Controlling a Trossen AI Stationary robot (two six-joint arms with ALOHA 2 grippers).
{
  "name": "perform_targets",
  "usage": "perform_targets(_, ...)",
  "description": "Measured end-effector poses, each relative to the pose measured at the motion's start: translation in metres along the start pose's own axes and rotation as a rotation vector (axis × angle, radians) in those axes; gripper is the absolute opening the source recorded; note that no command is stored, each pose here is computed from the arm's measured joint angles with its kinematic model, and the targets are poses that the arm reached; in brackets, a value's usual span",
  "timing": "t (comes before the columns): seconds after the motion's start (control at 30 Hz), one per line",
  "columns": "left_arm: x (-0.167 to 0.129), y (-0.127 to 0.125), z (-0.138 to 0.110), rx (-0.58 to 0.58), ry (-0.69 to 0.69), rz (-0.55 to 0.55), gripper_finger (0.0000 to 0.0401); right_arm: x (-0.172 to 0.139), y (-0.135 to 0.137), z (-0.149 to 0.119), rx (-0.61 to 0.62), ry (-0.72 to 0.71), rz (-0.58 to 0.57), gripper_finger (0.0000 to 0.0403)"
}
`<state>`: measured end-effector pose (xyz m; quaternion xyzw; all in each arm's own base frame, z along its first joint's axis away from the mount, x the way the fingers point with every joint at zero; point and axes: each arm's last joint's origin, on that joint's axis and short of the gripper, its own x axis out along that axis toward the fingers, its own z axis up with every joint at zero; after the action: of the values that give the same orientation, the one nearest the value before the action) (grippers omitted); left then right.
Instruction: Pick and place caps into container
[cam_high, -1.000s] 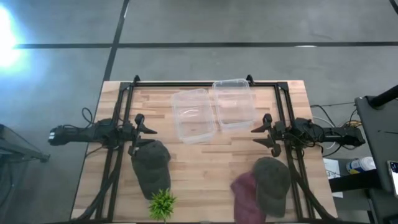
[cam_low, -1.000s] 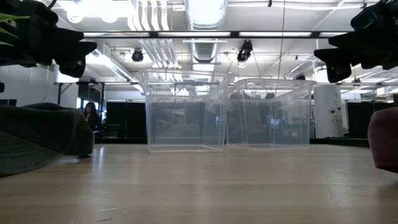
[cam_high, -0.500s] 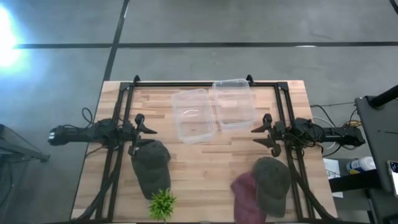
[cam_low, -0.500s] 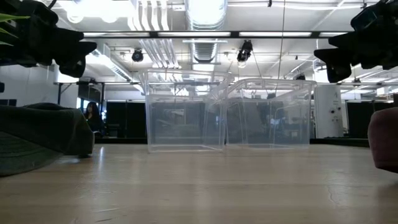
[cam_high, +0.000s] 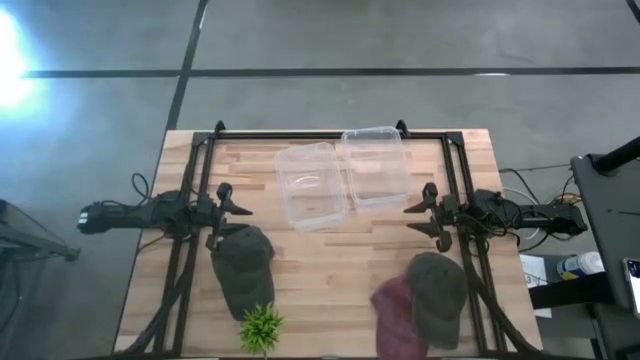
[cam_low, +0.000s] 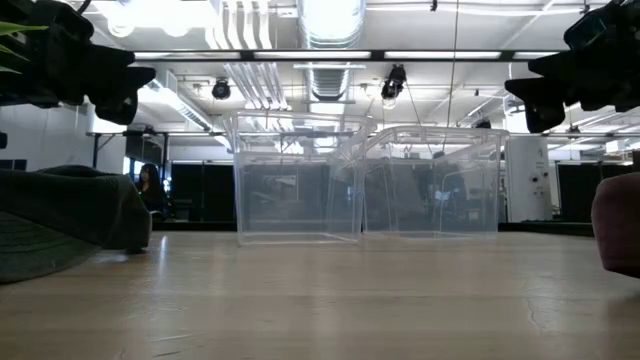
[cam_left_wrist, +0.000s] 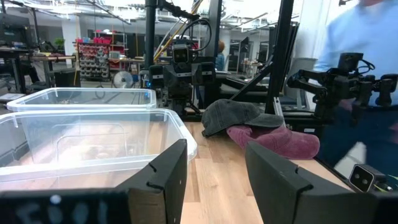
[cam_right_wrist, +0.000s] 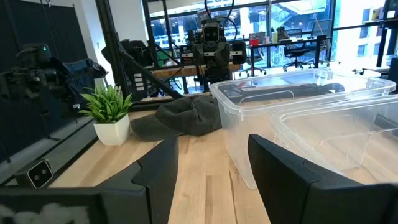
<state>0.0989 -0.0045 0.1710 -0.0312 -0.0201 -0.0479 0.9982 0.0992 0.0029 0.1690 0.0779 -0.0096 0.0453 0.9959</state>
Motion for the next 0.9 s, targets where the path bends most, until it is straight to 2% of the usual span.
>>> perform_targets(0.37, 0.0, 0.0, 0.0, 0.0, 0.0, 0.0, 0.0158, 0.0, 0.0, 0.001, 0.004, -0.011, 0.001, 0.0189)
perform_targets(0.4, 0.0, 0.0, 0.0, 0.0, 0.0, 0.0, 0.0158, 0.0, 0.0, 0.002, 0.053, -0.021, 0.003, 0.0189)
perform_targets(0.5, 0.0, 0.0, 0.0, 0.0, 0.0, 0.0, 0.0158, 0.0, 0.001, 0.005, 0.353, -0.055, 0.016, 0.0189)
perform_targets(0.6, 0.0, 0.0, 0.0, 0.0, 0.0, 0.0, 0.0158, 0.0, 0.001, 0.007, 0.585, -0.07, 0.027, 0.0189)
perform_targets(0.7, 0.0, 0.0, 0.0, 0.0, 0.001, 0.0, 0.0158, -0.001, 0.004, 0.013, 0.918, -0.084, 0.124, 0.0189)
perform_targets(0.73, 0.0, 0.0, 0.0, 0.0, 0.001, 0.0, 0.0158, -0.001, 0.004, 0.014, 0.984, -0.081, 0.149, 0.0189)
perform_targets(0.83, 0.0, 0.0, 0.0, 0.0, 0.001, 0.0, 0.0158, -0.001, 0.008, 0.016, 1.023, -0.04, 0.222, 0.0189)
perform_targets(0.9, 0.0, 0.0, 0.0, 0.0, 0.002, 0.0, 0.0158, -0.003, 0.013, 0.027, 1.03, -0.041, 0.286, 0.0189)
